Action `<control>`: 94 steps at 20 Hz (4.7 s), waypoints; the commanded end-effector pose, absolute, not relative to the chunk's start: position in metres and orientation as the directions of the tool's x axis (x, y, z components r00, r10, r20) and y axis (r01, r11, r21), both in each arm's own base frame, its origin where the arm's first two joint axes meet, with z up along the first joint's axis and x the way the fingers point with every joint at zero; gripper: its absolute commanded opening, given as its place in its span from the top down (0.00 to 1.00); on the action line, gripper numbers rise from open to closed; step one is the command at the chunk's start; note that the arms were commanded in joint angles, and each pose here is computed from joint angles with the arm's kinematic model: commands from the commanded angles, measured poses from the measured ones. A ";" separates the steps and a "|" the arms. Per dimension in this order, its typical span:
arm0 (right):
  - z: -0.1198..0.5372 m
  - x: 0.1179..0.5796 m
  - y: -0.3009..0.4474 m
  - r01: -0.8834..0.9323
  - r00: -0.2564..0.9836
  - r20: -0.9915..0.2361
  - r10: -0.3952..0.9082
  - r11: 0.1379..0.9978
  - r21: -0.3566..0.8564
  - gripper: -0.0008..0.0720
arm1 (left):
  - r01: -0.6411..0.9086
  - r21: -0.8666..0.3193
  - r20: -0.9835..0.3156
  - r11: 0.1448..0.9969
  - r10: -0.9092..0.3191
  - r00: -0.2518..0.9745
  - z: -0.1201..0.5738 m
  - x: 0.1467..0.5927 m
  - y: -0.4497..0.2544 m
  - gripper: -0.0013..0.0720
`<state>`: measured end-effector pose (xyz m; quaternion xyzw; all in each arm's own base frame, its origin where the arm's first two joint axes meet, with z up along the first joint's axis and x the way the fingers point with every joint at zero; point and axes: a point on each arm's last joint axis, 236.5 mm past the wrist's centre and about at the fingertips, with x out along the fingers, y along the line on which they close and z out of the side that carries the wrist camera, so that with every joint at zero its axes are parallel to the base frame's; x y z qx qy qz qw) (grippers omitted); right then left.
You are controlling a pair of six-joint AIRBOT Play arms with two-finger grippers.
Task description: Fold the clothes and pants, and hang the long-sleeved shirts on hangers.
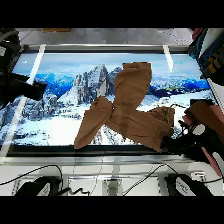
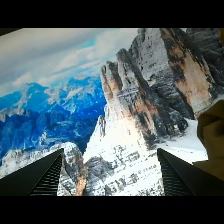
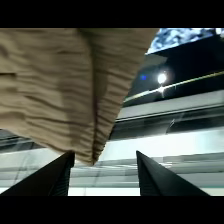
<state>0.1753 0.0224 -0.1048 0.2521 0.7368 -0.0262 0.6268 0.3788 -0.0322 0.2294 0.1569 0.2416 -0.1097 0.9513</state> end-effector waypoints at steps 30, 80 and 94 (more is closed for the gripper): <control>-0.106 0.237 0.055 0.330 0.133 -0.863 0.488 0.799 0.502 0.32 | 0.085 -0.279 -0.888 0.957 -0.291 0.355 0.000 0.333 -0.065 0.20; -0.092 0.262 0.072 0.315 0.195 -0.795 0.575 0.730 0.606 0.94 | 0.104 -0.432 -0.834 0.896 -0.441 0.331 -0.074 0.215 -0.098 0.25; -0.092 0.263 0.071 0.316 0.201 -0.796 0.571 0.732 0.604 0.94 | 0.202 -0.409 -0.863 0.890 -0.449 0.231 -0.104 0.201 -0.123 0.24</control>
